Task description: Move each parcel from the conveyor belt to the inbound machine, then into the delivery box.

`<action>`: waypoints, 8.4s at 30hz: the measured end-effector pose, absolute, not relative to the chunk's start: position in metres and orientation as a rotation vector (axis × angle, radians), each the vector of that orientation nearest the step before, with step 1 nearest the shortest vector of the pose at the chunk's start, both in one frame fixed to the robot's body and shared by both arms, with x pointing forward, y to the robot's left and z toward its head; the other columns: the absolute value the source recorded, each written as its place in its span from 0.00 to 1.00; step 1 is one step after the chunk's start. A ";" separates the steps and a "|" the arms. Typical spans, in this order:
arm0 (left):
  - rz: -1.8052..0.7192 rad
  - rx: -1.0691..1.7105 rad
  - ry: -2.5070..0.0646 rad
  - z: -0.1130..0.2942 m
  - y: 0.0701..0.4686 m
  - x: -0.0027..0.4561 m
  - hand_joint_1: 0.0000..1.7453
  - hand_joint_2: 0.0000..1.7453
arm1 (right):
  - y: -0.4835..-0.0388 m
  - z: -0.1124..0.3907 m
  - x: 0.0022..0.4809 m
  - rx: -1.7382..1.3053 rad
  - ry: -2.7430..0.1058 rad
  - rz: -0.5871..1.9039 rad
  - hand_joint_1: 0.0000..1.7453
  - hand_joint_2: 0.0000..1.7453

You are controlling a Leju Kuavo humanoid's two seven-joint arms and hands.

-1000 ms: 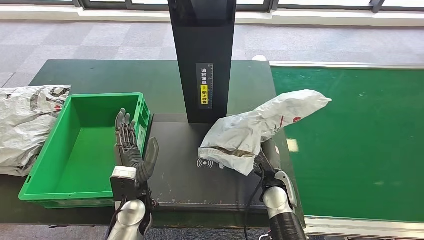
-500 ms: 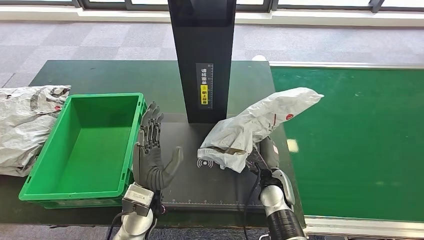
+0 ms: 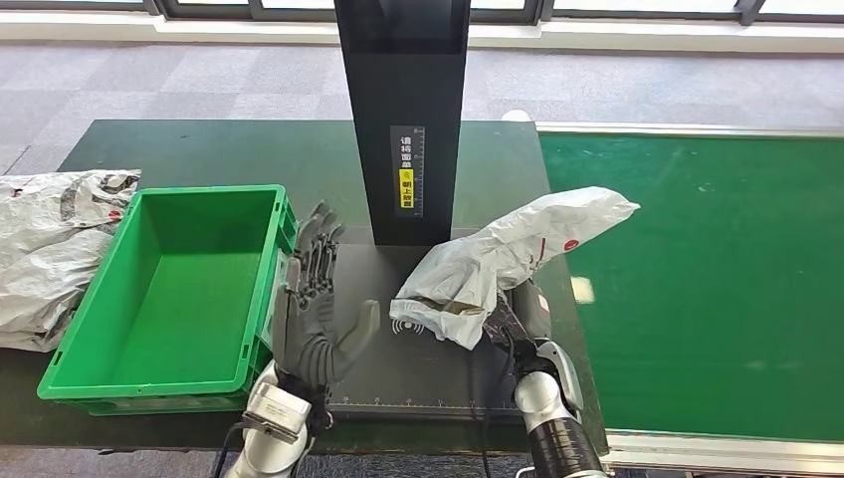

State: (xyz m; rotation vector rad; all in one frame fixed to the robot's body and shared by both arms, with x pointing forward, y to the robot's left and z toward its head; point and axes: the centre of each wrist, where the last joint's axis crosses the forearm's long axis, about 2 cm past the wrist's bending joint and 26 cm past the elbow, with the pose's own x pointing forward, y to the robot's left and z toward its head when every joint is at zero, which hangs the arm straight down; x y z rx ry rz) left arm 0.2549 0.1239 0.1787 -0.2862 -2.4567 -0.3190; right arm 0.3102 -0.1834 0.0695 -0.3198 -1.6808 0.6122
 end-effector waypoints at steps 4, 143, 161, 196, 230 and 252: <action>-0.483 -0.332 -2.445 0.180 0.116 0.262 0.00 1.00 | -0.184 0.069 0.310 -0.324 -1.670 0.611 0.00 0.00; -0.283 1.023 -2.159 0.168 0.183 0.333 1.00 1.00 | -0.172 0.154 0.295 0.909 -2.237 0.230 0.00 1.00; -0.252 1.139 -2.172 0.185 0.201 0.347 1.00 1.00 | -0.166 0.176 0.279 0.737 -2.363 0.219 0.00 1.00; 0.123 1.511 -2.013 0.188 0.319 0.342 1.00 1.00 | -0.168 0.164 0.272 0.681 -2.331 0.195 0.00 1.00; 0.055 1.629 -1.679 0.178 0.351 0.347 0.00 0.00 | -0.162 0.162 0.294 0.689 -2.298 0.238 0.00 1.00; 0.095 1.329 -1.804 0.155 0.305 0.370 0.00 0.00 | -0.164 0.156 0.290 0.689 -2.281 0.237 0.00 1.00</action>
